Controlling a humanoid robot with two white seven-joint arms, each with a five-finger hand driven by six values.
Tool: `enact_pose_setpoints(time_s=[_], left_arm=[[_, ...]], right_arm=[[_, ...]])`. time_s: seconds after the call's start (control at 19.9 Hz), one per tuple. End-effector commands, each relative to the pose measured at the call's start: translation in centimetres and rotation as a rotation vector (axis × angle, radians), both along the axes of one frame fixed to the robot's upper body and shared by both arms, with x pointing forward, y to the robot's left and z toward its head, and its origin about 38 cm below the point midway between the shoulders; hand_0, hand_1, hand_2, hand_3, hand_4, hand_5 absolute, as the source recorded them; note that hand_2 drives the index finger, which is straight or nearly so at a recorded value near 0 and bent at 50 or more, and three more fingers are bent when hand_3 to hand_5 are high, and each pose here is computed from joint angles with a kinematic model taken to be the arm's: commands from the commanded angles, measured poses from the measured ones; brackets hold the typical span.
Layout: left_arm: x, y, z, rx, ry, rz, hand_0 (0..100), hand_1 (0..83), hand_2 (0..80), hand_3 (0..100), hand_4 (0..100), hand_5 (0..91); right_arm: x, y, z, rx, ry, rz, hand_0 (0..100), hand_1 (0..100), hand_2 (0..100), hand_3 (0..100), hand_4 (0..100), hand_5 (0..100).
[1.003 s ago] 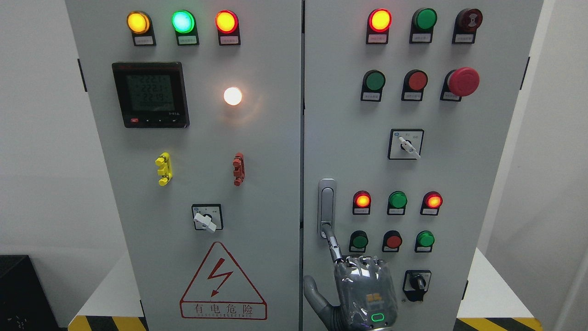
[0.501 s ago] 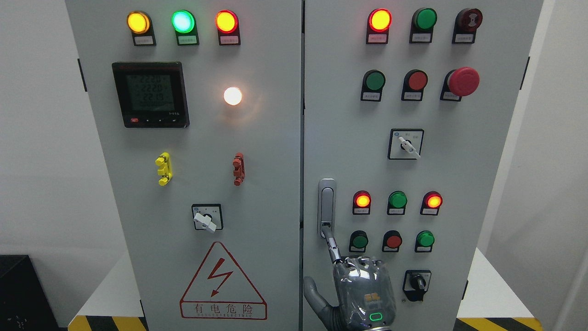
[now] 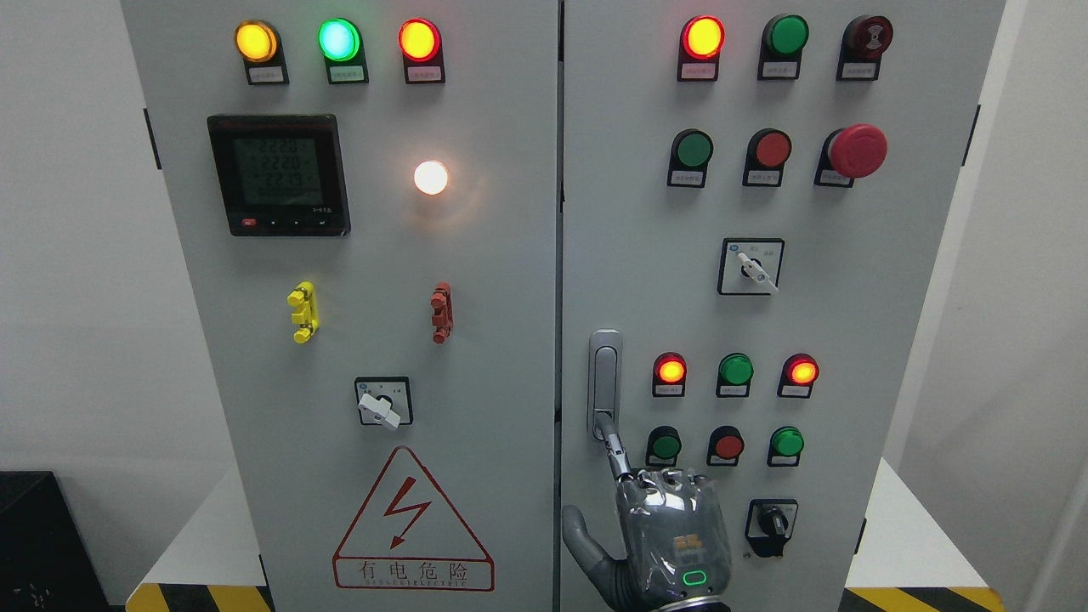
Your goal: Release door handle
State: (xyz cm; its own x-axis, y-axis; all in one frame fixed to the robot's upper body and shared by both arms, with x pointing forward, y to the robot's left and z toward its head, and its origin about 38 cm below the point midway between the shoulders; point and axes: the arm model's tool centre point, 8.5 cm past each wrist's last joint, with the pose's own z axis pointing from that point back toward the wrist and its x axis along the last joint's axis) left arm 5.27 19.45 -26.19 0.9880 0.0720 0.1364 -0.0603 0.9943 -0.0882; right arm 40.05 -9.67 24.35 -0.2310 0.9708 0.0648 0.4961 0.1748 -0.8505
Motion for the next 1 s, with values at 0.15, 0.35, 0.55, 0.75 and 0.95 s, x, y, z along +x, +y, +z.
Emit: enact_pose_setpoints(time_s=[0.15,0.35,0.55,0.75,0.95], left_arm=[[0.53,-0.02,0.02,0.002,-0.016,-0.019,0,0.0,2.4,9,1,0.0],[0.59,-0.02,0.03,0.002,-0.018,-0.019,0,0.0,2.5,9,1,0.0],[0.59,-0.02,0.03,0.002,-0.018,-0.019,0,0.0,2.4,8,1,0.0],[0.59,-0.02,0.03,0.002,-0.018,-0.019,0,0.0,2.4,8,1,0.0],[0.59,-0.02,0.03,0.002,-0.018,-0.019,0,0.0,2.5,8,1,0.0]], right_arm=[[0.25,-0.08,-0.16,-0.003,0.009,-0.004,39,27,0,100,100,99],[0.32,-0.12,-0.27,-0.004,0.014,-0.005,39,27,0,100,100,99],[0.34,-0.11,-0.41,-0.005,0.026,-0.004,38,27,0,100,100,99],[0.44,-0.20,-0.55,-0.005,0.031,-0.007,38,27,0,100,100,99],[0.61,-0.56,-0.59,-0.002,0.035,-0.016,39,27,0,100,100,99]])
